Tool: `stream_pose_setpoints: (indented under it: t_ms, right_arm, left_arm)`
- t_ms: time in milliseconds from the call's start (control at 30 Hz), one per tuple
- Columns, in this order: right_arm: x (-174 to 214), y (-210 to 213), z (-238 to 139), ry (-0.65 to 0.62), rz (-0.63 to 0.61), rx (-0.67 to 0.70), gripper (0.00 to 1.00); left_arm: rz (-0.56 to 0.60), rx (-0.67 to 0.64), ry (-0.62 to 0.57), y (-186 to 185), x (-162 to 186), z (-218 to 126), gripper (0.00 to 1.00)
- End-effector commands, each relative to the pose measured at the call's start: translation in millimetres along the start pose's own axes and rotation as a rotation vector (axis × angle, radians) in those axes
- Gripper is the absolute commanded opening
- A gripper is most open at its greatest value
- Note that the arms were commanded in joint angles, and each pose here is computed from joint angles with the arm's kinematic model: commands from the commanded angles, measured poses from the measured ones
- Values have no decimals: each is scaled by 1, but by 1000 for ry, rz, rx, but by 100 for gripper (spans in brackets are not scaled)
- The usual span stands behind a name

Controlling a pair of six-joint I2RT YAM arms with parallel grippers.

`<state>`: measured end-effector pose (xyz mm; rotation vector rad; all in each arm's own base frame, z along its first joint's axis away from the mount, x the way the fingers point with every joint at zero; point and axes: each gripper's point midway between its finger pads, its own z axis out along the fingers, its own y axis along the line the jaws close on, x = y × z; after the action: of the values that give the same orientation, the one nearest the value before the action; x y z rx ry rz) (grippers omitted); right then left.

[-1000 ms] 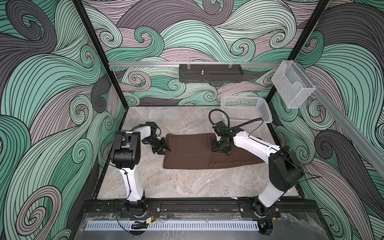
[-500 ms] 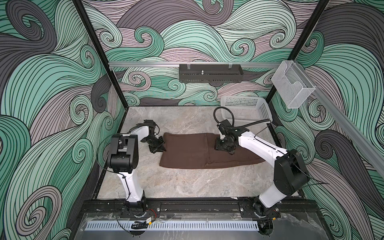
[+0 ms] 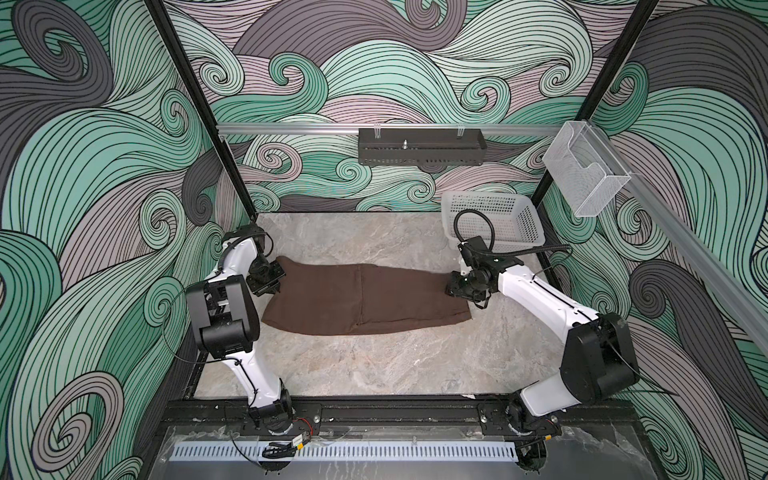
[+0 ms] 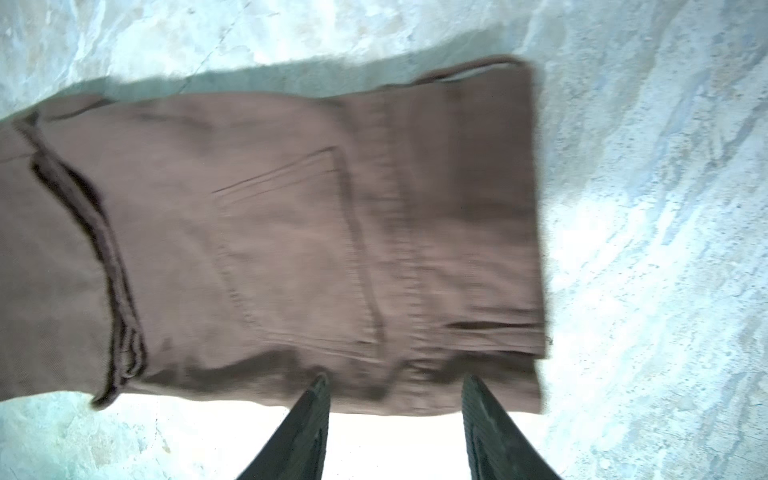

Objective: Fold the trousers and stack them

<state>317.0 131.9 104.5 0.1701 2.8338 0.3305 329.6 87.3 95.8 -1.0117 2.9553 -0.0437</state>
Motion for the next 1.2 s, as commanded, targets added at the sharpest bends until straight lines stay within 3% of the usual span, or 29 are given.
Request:
stream_pose_setpoints:
  t_ms: [0,167,400,767,1167]
  right_arm:
    - [8,-9,8,48,-1,-9,52]
    - [7,-13,26,80,34,-30,49]
    - [-2,-12,53,126,67,-81,44]
    - [-10,-12,89,179,155,-148,30]
    - [3,-4,106,226,186,-222,21]
  left_arm:
    - [11,-111,-48,26,-4,-30,0]
    - [49,-24,-23,8,1,-32,0]
    - [140,133,35,-36,35,-33,0]
    - [286,365,33,-153,118,-66,0]
    - [478,446,44,-269,194,-79,0]
